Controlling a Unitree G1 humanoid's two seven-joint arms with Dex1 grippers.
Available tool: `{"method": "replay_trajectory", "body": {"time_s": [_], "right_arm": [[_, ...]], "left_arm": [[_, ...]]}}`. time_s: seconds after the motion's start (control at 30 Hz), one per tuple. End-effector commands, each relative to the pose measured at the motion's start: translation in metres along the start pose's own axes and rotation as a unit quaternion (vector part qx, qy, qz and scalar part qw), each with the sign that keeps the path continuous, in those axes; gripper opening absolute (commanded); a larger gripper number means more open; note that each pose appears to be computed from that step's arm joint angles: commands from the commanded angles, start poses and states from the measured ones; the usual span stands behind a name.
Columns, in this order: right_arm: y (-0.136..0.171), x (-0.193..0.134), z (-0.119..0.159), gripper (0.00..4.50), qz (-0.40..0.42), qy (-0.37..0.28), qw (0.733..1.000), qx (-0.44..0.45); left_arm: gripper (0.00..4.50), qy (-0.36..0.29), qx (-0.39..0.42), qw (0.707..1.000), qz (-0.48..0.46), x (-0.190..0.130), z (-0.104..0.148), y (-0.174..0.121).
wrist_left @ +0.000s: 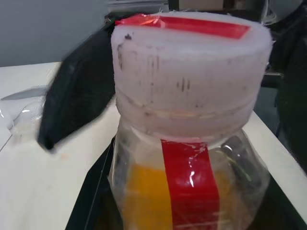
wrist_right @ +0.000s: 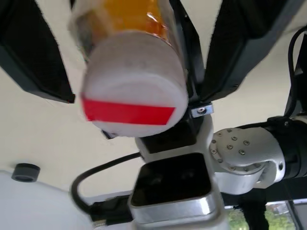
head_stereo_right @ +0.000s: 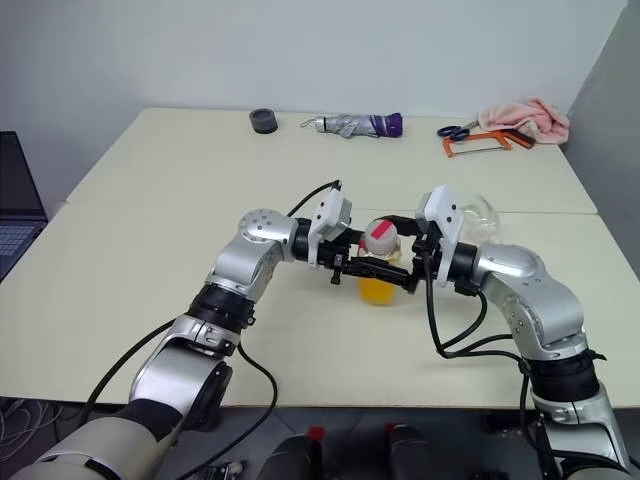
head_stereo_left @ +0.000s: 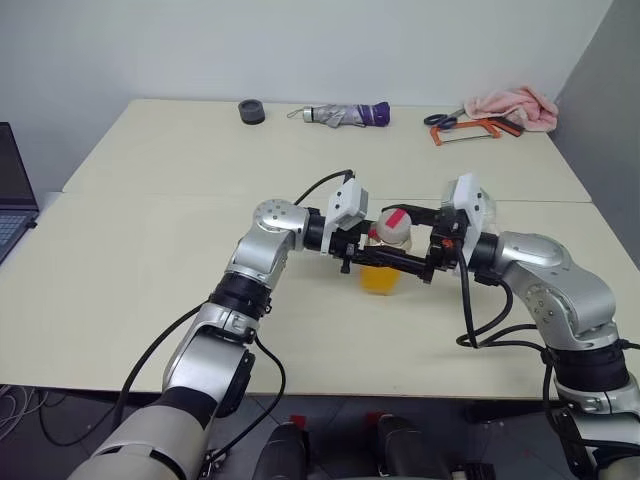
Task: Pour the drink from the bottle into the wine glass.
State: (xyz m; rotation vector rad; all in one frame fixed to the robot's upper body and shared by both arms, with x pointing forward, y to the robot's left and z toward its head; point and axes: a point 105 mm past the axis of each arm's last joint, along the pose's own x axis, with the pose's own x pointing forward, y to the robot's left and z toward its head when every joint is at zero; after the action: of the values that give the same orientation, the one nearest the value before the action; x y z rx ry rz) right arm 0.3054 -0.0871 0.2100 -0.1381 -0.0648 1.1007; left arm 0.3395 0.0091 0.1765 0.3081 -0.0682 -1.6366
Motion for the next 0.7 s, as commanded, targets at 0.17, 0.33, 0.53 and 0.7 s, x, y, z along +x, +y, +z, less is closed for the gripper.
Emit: {"method": "replay_trajectory", "body": {"time_s": [0.17,0.33,0.53,0.7], "right_arm": [[0.032,-0.014,0.018,4.50,-0.044,-0.044,0.998,-0.002],[0.037,-0.006,0.020,4.50,-0.132,-0.051,0.989,-0.050],[0.019,0.000,0.026,4.50,-0.250,-0.071,0.960,-0.109],[0.008,-0.008,0.021,4.50,-0.276,-0.057,0.952,-0.118]], "left_arm": [[1.80,-0.020,0.021,0.999,0.012,-0.003,0.015,0.002],[1.80,-0.010,0.024,0.999,0.022,-0.006,0.013,0.007],[1.79,-0.005,0.027,0.999,0.023,-0.005,0.010,0.007],[1.79,-0.003,0.028,0.999,0.023,-0.006,0.010,0.008]]}}
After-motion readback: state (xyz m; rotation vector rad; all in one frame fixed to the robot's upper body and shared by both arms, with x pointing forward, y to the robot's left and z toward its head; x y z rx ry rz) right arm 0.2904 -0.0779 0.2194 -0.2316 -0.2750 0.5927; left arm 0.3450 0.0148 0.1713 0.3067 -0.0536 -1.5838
